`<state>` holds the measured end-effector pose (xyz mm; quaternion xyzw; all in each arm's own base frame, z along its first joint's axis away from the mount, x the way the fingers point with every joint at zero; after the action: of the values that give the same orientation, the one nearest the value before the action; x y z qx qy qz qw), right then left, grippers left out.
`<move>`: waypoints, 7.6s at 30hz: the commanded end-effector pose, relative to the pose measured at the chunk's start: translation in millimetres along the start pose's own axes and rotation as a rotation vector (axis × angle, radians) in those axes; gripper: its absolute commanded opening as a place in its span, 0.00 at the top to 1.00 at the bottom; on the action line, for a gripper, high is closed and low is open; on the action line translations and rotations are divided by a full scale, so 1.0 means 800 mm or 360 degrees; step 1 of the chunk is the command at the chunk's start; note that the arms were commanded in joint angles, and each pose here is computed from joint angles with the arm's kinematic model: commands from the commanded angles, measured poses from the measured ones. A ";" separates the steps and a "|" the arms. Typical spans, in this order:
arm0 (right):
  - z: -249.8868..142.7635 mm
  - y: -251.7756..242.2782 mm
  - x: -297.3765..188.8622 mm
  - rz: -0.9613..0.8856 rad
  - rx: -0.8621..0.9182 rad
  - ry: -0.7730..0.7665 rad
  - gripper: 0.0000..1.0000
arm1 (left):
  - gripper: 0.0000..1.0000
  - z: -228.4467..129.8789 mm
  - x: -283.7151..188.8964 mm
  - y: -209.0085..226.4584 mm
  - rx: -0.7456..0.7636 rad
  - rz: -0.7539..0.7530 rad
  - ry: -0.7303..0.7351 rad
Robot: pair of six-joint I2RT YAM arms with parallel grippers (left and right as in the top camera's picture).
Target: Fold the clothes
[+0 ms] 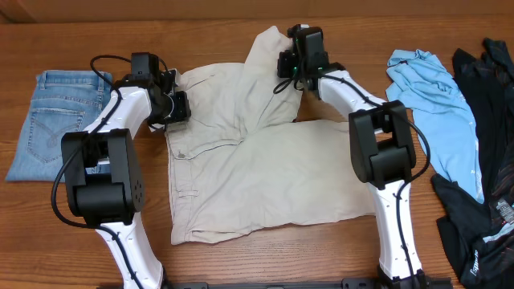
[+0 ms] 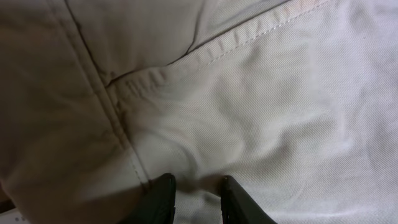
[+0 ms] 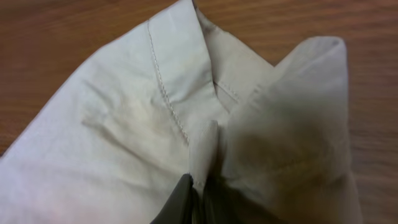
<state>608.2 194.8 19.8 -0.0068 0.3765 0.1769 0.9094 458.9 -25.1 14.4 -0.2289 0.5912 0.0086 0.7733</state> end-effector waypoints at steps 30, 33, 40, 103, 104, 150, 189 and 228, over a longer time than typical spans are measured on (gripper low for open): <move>-0.108 -0.215 -0.265 -0.0501 0.0592 0.0933 0.71 | 0.58 0.029 -0.002 0.011 0.0034 0.0045 0.0010; -0.113 -0.210 -0.268 -0.0478 0.0588 0.0968 0.71 | 0.57 0.013 -0.021 0.009 -0.0012 0.0068 0.0156; -0.116 -0.209 -0.270 -0.0448 0.0512 0.1002 0.70 | 0.51 -0.064 -0.046 -0.014 -0.0193 -0.0132 0.0624; -0.123 -0.201 -0.275 -0.0368 0.0415 0.1066 0.69 | 0.53 -0.125 -0.039 -0.015 -0.0375 0.0102 0.0850; -0.123 -0.201 -0.275 -0.0368 0.0415 0.1067 0.69 | 0.54 -0.128 -0.035 -0.016 -0.0376 0.0104 0.0848; -0.060 -0.075 -0.194 0.0433 0.0013 0.0646 0.54 | 0.27 -0.002 -0.169 0.039 -0.0361 0.0345 0.0458; -0.096 -0.121 -0.134 0.0135 0.0080 0.0664 0.96 | 0.25 -0.187 -0.084 0.147 -0.0200 0.1108 0.1059; -0.150 -0.008 -0.159 0.0610 0.0128 0.0977 0.65 | 0.25 -0.178 -0.090 0.165 -0.0173 0.1261 0.0992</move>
<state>453.4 123.4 27.1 0.0443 0.6272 0.3085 0.7138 269.6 42.0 12.8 -0.0431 0.8490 0.2248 0.4763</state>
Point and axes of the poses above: each gripper's point midway between its finger pads, its own x axis out along the fingers, its own y axis along the line the jaws close on, z = x × y, the point moved 1 cm from there along -x, back along the fingers, and after that the axes turned 14 degrees about -x, right-handed, at the moved point
